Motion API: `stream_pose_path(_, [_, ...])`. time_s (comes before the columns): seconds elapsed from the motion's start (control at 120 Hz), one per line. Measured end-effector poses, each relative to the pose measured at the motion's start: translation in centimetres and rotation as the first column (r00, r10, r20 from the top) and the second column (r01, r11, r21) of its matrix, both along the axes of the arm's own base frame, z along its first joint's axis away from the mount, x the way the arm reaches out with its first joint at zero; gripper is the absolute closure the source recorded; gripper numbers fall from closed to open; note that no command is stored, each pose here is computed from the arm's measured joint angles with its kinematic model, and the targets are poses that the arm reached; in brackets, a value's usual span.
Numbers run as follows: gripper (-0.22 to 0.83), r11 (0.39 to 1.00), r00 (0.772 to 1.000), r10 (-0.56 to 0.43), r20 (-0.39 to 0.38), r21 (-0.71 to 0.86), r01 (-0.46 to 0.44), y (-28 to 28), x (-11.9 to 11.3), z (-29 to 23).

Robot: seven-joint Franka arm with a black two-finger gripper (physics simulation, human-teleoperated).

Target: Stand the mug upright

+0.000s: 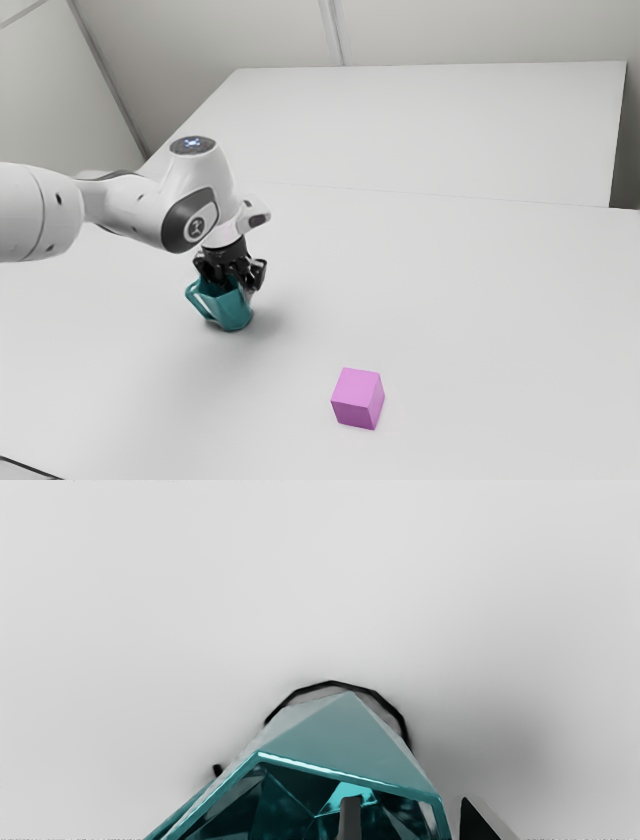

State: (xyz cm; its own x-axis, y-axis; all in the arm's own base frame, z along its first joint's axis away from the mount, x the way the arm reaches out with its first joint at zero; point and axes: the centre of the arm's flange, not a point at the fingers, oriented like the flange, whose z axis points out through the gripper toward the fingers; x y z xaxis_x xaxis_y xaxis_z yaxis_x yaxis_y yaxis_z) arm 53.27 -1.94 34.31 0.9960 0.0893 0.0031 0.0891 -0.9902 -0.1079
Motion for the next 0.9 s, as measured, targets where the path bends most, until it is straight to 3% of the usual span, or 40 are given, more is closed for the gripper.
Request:
stream_pose_path(0.133, [0.25, 1.000, 1.000, 0.001, 0.009, -0.006, -0.001, 0.0, -0.1, 0.7])
stream_pose_path(0.308, [0.11, 1.000, 0.999, -0.008, 0.045, -0.014, 0.009, -0.3, -0.2, 3.0])
stream_pose_path(0.5, [0.04, 0.999, 0.993, -0.023, 0.113, -0.024, 0.025, -0.7, -0.2, 7.9])
stream_pose_path(0.65, [0.02, 1.000, 0.988, -0.026, 0.149, -0.013, 0.028, -0.7, 1.0, 13.1])
stream_pose_path(0.9, [0.01, 1.000, 0.994, -0.015, 0.111, -0.003, 0.015, -0.4, 1.5, 19.1])
